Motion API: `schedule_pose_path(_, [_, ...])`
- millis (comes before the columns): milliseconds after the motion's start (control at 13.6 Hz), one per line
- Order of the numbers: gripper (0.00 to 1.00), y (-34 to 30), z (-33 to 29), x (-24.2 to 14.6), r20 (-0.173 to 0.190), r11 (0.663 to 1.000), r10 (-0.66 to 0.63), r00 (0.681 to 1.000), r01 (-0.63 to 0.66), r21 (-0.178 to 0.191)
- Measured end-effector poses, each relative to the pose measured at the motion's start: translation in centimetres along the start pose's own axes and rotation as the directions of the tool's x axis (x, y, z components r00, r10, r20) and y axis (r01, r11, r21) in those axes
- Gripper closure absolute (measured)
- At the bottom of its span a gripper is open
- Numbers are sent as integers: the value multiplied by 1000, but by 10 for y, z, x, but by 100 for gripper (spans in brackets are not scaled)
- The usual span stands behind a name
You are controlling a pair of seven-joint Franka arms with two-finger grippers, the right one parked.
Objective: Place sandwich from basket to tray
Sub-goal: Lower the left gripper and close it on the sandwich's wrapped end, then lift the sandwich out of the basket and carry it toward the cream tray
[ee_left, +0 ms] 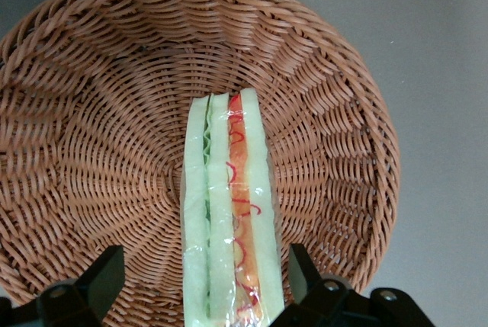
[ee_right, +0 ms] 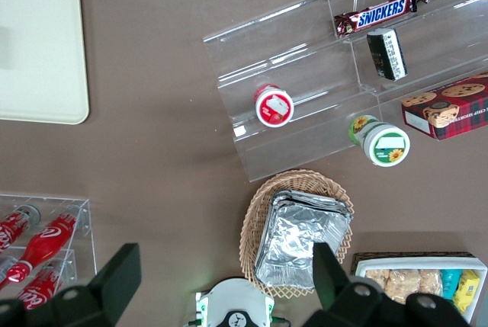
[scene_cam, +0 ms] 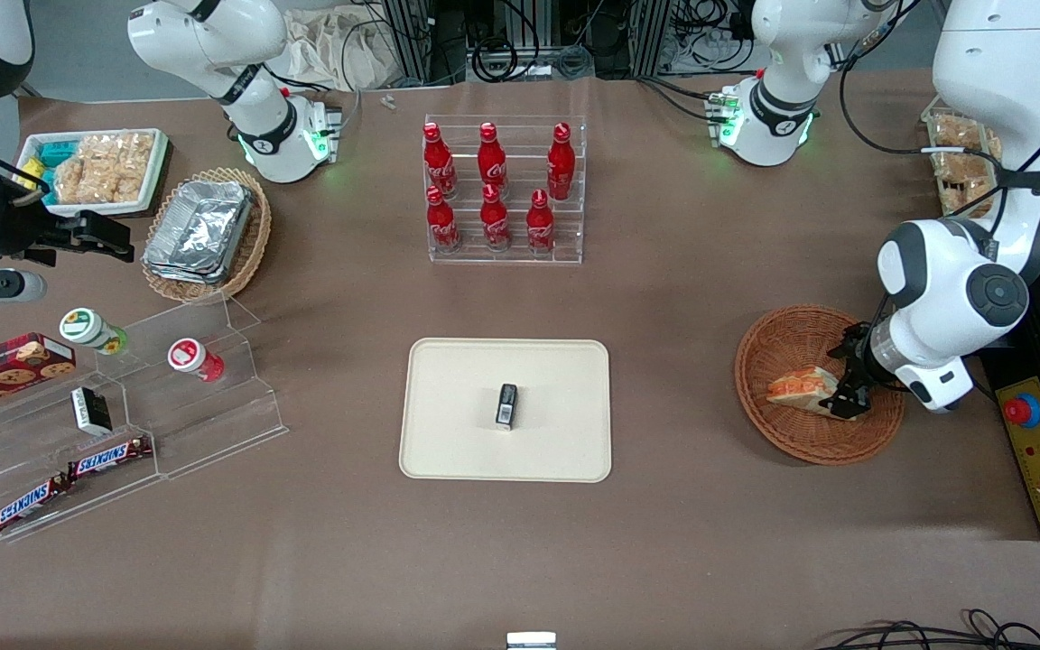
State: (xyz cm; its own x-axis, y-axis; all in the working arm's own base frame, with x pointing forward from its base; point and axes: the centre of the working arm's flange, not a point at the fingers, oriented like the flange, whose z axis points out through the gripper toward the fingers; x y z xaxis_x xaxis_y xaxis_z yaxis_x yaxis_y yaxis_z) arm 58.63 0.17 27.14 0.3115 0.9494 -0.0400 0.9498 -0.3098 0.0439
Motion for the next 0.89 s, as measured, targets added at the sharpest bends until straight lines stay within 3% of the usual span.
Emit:
schedule_pose_path(443, [8, -2, 10, -1, -2, 1000, -15, 1000, 15, -11])
schedule_pose_path(738, [48, -2, 10, -2, -2, 1000, -22, 1000, 22, -14])
schedule_pose_path(811, [56, -1, 8, -3, -2, 1000, -20, 1000, 20, -16])
schedule_pose_path(885, [56, -1, 7, -4, -2, 1000, -19, 1000, 19, -16])
